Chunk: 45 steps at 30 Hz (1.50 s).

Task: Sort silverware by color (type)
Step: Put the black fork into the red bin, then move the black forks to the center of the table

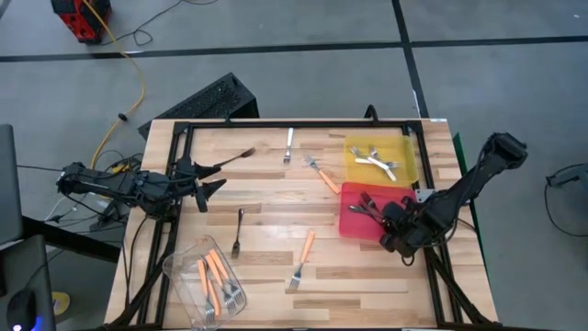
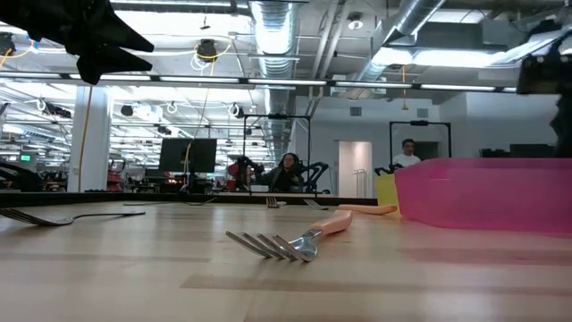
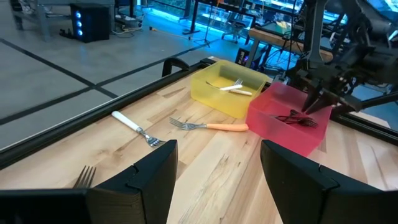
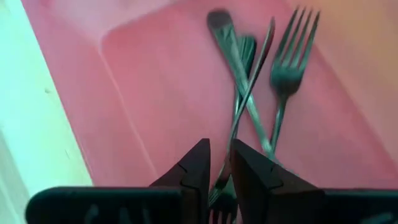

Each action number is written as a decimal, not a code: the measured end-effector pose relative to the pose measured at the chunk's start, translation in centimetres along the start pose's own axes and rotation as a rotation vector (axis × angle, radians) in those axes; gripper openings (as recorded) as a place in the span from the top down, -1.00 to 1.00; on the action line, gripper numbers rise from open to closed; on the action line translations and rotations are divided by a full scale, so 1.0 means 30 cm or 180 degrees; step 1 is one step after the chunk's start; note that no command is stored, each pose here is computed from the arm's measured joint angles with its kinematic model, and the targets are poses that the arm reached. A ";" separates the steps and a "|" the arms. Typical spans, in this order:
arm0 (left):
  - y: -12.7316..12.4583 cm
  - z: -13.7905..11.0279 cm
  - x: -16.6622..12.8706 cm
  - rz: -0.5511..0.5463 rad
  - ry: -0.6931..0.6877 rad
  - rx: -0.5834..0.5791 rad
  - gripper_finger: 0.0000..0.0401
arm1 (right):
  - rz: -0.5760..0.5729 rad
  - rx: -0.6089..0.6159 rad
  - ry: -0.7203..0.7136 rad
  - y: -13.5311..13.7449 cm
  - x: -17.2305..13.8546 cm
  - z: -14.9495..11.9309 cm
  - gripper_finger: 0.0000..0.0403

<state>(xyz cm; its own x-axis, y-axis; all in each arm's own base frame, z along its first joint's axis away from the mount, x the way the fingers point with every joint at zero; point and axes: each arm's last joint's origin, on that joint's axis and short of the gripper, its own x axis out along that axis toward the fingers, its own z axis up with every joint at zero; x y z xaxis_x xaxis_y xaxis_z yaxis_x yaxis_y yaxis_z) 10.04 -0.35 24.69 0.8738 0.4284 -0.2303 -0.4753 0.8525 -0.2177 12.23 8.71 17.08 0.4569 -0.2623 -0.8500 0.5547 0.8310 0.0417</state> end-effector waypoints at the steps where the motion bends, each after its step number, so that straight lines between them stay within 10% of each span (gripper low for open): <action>1: 0.000 0.000 0.000 0.0000 0.0000 0.0001 -0.07 | -0.0007 -0.0033 -0.0005 0.004 -0.010 0.013 0.56; 20: 0.001 0.035 0.040 0.0399 0.0232 -0.0259 -0.07 | 0.0229 -0.0492 -0.0489 0.067 -0.152 0.259 0.56; 33: 0.051 0.171 0.290 0.0967 0.1700 0.0185 -0.07 | 0.0377 -0.0453 -0.0646 0.081 -0.151 0.289 0.56; 45: 0.270 0.119 0.436 0.1544 0.2623 0.0417 -0.07 | 0.0454 -0.0448 -0.0608 0.087 -0.150 0.289 0.56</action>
<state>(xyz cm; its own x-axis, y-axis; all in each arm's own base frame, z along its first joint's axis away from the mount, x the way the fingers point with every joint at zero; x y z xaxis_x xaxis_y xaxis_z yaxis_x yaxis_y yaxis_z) 17.99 13.22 23.30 0.2150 0.4405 -0.8716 -0.7068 0.6861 0.1724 17.65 7.81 25.57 0.6537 -0.2143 -0.7257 0.3793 0.9227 0.0692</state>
